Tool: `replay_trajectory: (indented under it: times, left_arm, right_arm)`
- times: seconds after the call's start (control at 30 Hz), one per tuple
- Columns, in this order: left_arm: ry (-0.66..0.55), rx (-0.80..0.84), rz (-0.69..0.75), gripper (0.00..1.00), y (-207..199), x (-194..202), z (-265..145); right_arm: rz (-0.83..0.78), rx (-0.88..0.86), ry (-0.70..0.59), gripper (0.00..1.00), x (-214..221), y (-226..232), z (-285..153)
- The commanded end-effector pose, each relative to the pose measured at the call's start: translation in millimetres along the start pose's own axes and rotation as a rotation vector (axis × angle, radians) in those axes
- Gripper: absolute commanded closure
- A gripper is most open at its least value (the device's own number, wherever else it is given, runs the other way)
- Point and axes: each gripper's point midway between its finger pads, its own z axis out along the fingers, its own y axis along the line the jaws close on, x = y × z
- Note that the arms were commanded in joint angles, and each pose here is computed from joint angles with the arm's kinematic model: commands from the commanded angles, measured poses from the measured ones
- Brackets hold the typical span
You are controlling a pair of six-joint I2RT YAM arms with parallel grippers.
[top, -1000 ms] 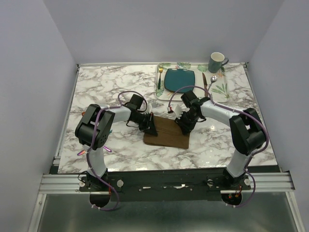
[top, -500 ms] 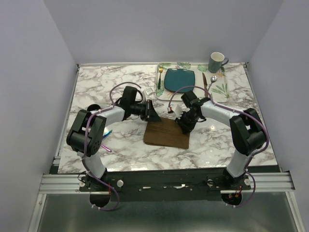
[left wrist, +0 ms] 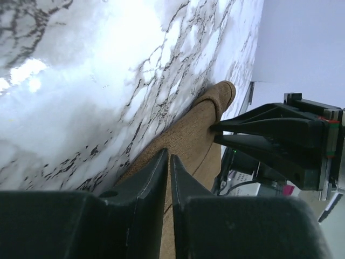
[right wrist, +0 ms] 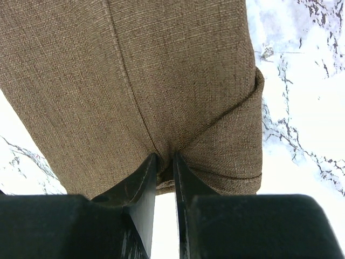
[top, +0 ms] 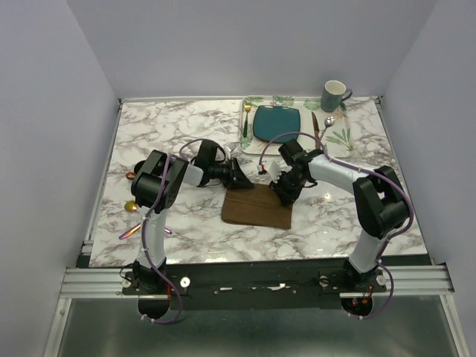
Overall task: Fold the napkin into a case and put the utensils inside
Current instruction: Smooth out the 2/3-rectangle-folded napkin at the center of the board.
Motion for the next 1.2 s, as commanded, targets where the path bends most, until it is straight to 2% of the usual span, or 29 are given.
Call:
replay_trajectory:
  times: [0.0,0.13,0.27,0.5,0.63,0.77,0.9,1.17]
  left_arm:
    - [-0.021,-0.059,-0.004,0.79,32.5,-2.6,-13.6]
    - [-0.035,0.060,0.150,0.78,-30.5,-13.5,-28.7]
    - [-0.010,0.100,0.212,0.78,-67.9,6.6,-33.8]
    - [0.104,-0.009,0.156,0.76,-38.2,62.0,-51.1]
    - [0.154,-0.038,0.143,0.76,-33.8,80.8,-54.5]
    - [0.201,-0.134,0.149,0.81,-8.1,91.5,-55.6]
    - [0.257,-0.232,0.101,0.87,18.8,102.9,-58.9]
    - [0.255,-0.308,0.068,0.92,39.1,99.3,-63.4]
  right_arm:
    - [-0.007,0.015,0.105,0.74,24.6,-6.8,15.1]
    - [-0.009,0.017,0.102,0.73,24.5,-6.2,13.5]
    - [-0.008,0.017,0.086,0.73,19.7,-5.1,8.5]
    - [-0.044,0.013,0.078,0.67,18.9,-2.8,2.9]
    - [-0.071,0.005,0.075,0.62,18.4,0.7,2.1]
    - [-0.096,0.007,0.087,0.61,22.2,2.9,5.4]
    - [-0.106,0.031,0.107,0.64,27.5,-1.4,7.7]
    - [-0.159,0.082,0.118,0.80,35.2,-6.6,0.8]
